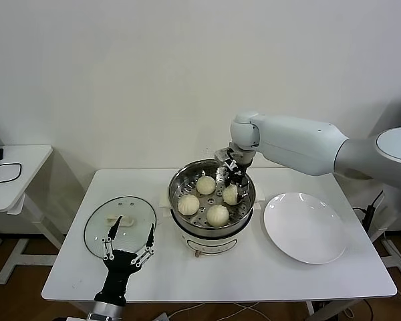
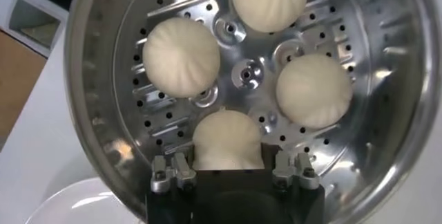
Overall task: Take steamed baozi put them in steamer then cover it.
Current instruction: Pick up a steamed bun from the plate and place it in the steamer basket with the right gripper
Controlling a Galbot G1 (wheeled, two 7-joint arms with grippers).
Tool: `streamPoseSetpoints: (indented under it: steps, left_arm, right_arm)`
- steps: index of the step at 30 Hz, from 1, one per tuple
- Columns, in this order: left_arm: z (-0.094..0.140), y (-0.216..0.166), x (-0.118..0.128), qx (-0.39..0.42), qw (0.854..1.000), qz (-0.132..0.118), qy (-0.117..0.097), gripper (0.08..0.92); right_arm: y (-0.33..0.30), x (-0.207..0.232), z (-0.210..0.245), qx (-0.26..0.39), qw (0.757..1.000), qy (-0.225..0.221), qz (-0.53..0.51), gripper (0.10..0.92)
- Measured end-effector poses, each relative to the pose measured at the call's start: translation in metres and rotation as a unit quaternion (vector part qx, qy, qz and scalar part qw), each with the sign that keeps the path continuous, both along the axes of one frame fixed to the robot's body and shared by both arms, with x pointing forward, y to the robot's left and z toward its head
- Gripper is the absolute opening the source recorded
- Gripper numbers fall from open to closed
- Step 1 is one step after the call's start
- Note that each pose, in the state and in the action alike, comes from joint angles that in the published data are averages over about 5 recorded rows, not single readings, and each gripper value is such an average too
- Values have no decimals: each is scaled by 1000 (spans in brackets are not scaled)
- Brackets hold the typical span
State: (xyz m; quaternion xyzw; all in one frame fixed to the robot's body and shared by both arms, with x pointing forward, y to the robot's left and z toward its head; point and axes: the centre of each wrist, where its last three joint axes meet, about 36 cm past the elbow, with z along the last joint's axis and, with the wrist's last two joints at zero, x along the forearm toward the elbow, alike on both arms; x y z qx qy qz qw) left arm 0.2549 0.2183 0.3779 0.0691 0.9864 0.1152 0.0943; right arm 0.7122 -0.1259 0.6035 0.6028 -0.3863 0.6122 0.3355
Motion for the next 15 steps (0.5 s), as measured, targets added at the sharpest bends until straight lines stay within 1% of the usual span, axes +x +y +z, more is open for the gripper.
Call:
streamPoseSetpoints:
  steps: [4,6,11,15]
  left_arm:
    - [1,0,1,0,1000,1,-1,823]
    - [1,0,2,0,1000,2,-2,823]
    - [2,1,3,4,1000,4,-3,823]
    - [3,4,6,15,1000,8,-7,823]
  right_arm:
    - [0,0,1,4,1000,-4,-2,797]
    - [-1,0,2,8,1000,-5,-3,816]
    - [-6,-1,12,26,1000,-9,-5,822]
    - [-16,-5,24,66,998,-14,-8,823]
